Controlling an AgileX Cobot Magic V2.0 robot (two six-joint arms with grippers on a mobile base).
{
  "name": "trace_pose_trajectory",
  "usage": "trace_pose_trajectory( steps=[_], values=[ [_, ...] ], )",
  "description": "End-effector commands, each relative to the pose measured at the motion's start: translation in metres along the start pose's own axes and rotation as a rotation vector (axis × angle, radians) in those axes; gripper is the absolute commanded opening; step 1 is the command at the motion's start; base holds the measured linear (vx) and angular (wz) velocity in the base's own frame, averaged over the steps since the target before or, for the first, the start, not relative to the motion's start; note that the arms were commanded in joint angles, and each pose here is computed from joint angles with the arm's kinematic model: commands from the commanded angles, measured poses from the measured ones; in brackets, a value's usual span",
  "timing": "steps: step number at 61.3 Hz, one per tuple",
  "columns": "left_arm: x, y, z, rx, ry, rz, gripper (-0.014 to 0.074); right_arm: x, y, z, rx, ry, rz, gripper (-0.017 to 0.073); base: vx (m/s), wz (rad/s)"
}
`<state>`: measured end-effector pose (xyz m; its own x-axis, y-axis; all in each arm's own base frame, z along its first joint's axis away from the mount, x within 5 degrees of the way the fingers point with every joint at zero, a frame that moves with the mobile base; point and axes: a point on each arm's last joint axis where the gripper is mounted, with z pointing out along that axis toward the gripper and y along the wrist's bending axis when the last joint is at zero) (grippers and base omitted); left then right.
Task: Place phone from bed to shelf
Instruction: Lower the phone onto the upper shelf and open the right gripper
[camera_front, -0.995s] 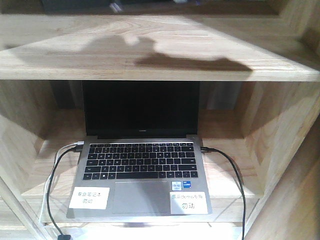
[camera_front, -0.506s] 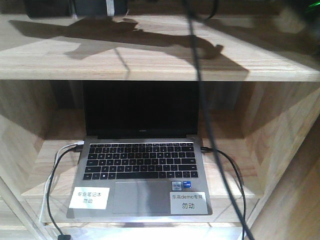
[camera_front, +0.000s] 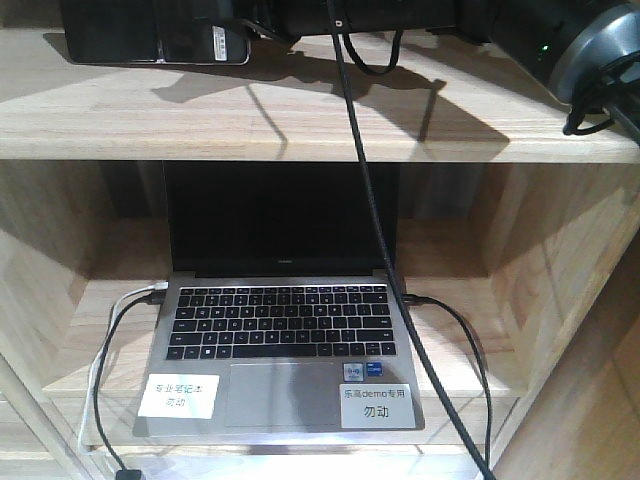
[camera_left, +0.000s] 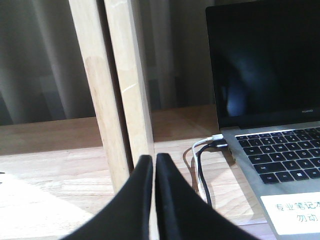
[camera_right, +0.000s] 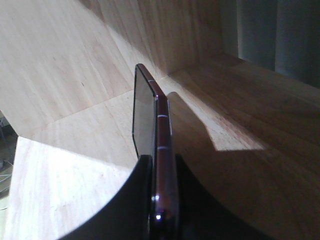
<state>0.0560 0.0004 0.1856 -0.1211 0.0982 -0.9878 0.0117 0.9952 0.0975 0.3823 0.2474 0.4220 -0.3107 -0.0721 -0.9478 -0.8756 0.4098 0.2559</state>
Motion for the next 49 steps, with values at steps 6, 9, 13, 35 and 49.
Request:
trace_pose_trajectory(
  steps=[6,9,13,35,49],
  values=[
    [-0.0155,0.001,-0.0031,-0.003,-0.109,-0.009,0.0001,-0.029,0.0179,-0.0194,-0.001,-0.111,-0.036,0.0004,0.0,0.0],
    [-0.0155,0.001,-0.0031,-0.003,-0.109,-0.009,0.0001,-0.029,0.0179,-0.0194,-0.001,-0.111,-0.036,0.0008,0.0,0.0],
    [-0.0155,0.001,-0.0031,-0.003,-0.109,-0.009,0.0001,-0.0291,0.0178,-0.0194,0.0,-0.111,-0.036,0.0015,0.0,0.0],
    [-0.0155,0.001,-0.0031,-0.003,-0.109,-0.009,0.0001,-0.0293,0.0163,-0.0192,0.014,-0.116,-0.04,0.0167,0.0,0.0],
    [-0.0155,0.001,-0.0031,-0.003,-0.109,-0.009,0.0001,-0.032,0.0134,-0.0197,0.047,-0.146,-0.039,0.0428,0.0,0.0]
  ],
)
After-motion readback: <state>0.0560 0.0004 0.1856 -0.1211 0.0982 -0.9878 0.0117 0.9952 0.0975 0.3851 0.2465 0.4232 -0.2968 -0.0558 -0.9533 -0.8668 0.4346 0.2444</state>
